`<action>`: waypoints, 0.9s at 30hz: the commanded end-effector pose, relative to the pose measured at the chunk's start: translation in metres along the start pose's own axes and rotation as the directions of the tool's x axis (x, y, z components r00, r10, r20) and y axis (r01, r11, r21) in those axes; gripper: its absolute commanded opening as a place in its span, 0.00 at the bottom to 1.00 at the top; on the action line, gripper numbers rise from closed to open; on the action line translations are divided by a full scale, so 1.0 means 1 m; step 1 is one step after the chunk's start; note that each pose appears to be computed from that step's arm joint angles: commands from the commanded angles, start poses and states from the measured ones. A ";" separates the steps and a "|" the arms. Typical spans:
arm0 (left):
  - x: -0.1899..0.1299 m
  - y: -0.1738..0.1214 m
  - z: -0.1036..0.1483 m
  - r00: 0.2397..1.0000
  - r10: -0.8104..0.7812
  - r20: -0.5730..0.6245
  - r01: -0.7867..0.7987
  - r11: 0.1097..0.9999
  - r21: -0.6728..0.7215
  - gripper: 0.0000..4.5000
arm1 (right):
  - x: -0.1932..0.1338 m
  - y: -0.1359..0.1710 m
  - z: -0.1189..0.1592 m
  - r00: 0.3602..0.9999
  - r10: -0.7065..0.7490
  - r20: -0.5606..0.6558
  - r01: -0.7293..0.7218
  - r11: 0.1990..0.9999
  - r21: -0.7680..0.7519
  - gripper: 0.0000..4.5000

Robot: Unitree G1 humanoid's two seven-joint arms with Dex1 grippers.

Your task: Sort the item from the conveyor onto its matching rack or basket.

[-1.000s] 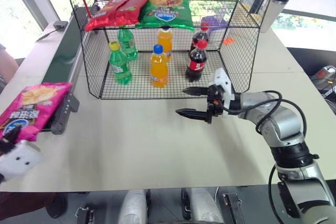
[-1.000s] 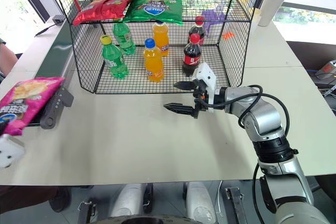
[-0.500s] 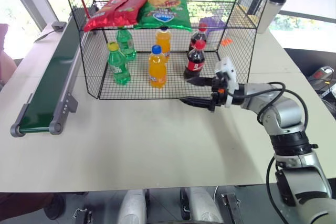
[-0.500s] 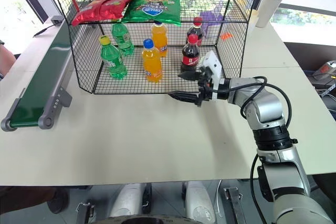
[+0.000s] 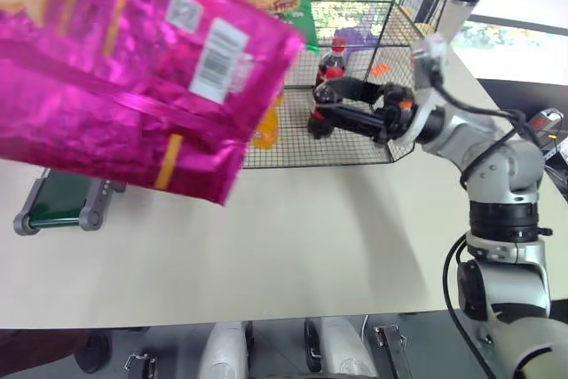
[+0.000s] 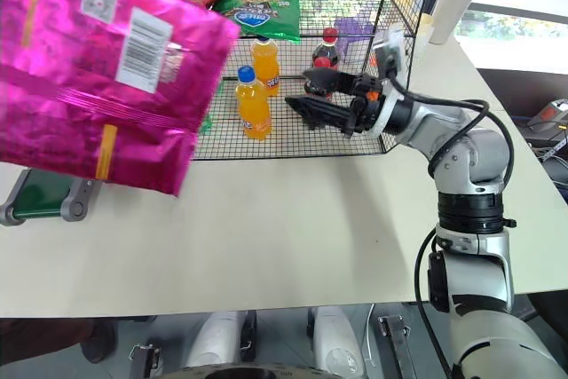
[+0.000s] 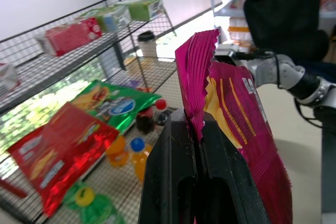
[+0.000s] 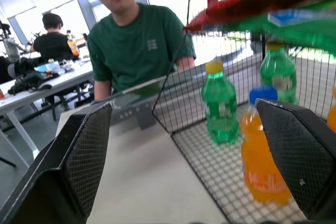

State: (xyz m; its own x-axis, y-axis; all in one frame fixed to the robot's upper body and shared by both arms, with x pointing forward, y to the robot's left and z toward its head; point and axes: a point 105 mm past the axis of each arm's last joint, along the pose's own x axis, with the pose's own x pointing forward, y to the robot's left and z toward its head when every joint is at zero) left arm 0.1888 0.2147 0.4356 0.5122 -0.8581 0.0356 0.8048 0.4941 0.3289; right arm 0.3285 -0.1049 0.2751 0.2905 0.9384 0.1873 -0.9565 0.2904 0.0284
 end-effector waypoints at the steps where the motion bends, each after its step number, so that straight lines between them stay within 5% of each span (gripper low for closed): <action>1: 0.022 -0.001 -0.003 0.991 -0.083 0.103 0.083 0.997 0.007 0.01 | 0.002 0.018 0.013 0.997 0.073 0.040 -0.072 0.997 -0.034 1.00; 7: 0.049 0.007 0.005 0.970 -0.182 0.164 0.181 0.983 0.016 0.01 | 0.010 0.036 0.009 0.986 0.159 0.048 -0.158 0.987 -0.026 1.00; 15: 0.058 0.015 0.001 0.966 -0.216 0.145 0.219 0.976 -0.003 0.01 | 0.025 0.019 0.000 0.992 0.098 0.084 -0.094 0.994 -0.054 1.00; 27: 0.070 0.018 -0.004 0.952 -0.248 0.181 0.255 0.967 -0.014 0.01 | 0.054 0.044 0.005 0.963 0.210 0.166 -0.209 0.978 -0.023 1.00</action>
State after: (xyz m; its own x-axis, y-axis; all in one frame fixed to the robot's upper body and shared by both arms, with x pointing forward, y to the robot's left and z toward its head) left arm 0.2502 0.1577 0.4270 0.2346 -0.9683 0.0858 0.9333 0.2490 0.2589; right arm 0.3053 -0.0473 0.2830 0.0995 0.9389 0.3296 -0.9947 0.1028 0.0077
